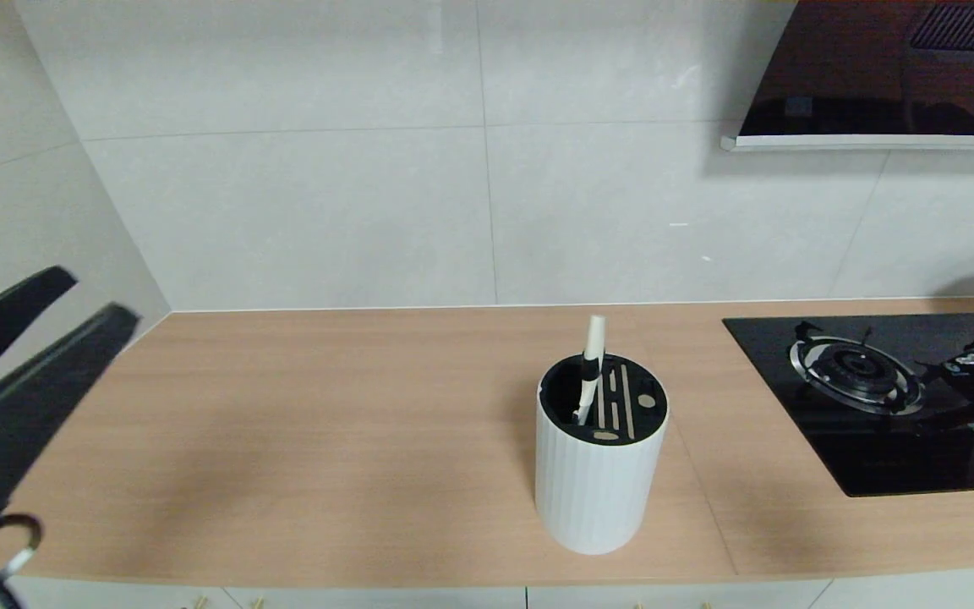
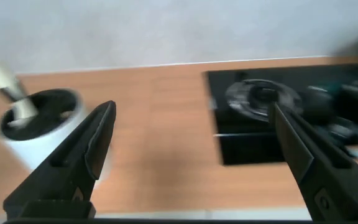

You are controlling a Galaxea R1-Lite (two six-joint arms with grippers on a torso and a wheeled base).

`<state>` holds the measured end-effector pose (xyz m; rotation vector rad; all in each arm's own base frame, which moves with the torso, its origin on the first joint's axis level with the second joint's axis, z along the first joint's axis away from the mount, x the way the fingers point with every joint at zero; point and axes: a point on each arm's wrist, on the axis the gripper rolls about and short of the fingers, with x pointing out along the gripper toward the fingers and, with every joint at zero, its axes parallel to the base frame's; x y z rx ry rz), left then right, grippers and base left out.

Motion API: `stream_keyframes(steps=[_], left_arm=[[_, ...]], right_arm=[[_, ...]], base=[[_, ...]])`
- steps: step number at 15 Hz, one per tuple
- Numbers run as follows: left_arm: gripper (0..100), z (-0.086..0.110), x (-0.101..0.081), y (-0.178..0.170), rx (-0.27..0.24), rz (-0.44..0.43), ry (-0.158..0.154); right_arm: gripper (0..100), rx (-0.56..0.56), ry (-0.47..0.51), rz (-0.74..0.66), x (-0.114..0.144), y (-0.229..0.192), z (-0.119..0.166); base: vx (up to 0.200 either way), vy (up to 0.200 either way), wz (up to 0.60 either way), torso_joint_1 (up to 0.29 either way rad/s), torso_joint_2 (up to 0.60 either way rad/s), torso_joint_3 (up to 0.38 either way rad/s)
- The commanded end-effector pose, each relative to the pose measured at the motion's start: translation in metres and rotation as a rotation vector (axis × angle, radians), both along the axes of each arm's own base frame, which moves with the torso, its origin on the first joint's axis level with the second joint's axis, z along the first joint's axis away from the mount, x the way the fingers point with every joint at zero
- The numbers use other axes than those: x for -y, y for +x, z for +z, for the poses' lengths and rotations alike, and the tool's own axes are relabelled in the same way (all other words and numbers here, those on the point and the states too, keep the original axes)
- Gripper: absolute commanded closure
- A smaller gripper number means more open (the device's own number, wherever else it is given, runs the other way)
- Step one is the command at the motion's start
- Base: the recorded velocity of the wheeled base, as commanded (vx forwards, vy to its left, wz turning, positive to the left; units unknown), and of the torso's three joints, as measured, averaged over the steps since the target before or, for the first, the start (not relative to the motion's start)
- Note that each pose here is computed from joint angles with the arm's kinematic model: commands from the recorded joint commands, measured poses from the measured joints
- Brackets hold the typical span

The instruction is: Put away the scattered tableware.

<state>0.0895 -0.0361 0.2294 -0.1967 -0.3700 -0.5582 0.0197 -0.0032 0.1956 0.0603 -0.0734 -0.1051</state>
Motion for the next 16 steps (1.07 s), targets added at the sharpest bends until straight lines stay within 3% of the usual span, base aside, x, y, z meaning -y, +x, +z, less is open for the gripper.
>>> stream_keyframes(steps=[1,3,5,8,9,10,11,12,13,15,16], left_arm=[[0,-0.022,-0.039,-0.124,0.095,0.123,-0.03],[0,-0.037,-0.042,-0.149,0.035,0.177,-0.009],[0,-0.037,-0.042,-0.146,0.095,0.25,-0.053],[0,-0.052,-0.035,-0.143,0.112,0.385,-0.029],[0,-0.052,-0.035,-0.143,0.112,0.385,-0.029],[0,-0.079,-0.033,-0.139,0.074,0.411,-0.008],[0,-0.093,-0.034,-0.131,0.055,0.457,-0.017],[0,-0.115,-0.035,-0.12,-0.016,0.508,0.017],[0,-0.126,-0.036,-0.116,-0.125,0.544,0.046],[0,-0.141,-0.039,-0.113,-0.274,0.671,0.073],[0,-0.143,-0.039,-0.113,-0.29,0.676,0.079]], right_arm=[[0,0.143,0.025,-0.132,0.01,-0.048,-0.016],[0,0.145,-0.012,-0.142,0.012,-0.062,-0.027],[0,0.142,-0.006,-0.151,0.012,-0.064,-0.031],[0,0.105,0.005,-0.213,0.009,-0.059,-0.044],[0,0.105,0.005,-0.213,0.009,-0.059,-0.044],[0,0.125,0.021,-0.262,0.005,-0.063,-0.062],[0,0.088,-0.01,-0.21,0.004,-0.059,-0.077],[0,0.081,-0.005,-0.214,0.004,-0.054,-0.085],[0,0.078,-0.004,-0.214,0.004,-0.05,-0.093],[0,0.068,-0.005,-0.204,0.004,-0.045,-0.106],[0,0.062,-0.006,-0.203,0.004,-0.044,-0.106]], base=[[0.0,0.0,0.0,0.0,0.0,0.0],[0.0,0.0,0.0,0.0,0.0,0.0],[0.0,0.0,0.0,0.0,0.0,0.0],[0.0,0.0,0.0,0.0,0.0,0.0],[0.0,0.0,0.0,0.0,0.0,0.0],[0.0,0.0,0.0,0.0,0.0,0.0],[0.0,0.0,0.0,0.0,0.0,0.0],[0.0,0.0,0.0,0.0,0.0,0.0],[0.0,0.0,0.0,0.0,0.0,0.0],[0.0,0.0,0.0,0.0,0.0,0.0],[0.0,0.0,0.0,0.0,0.0,0.0]])
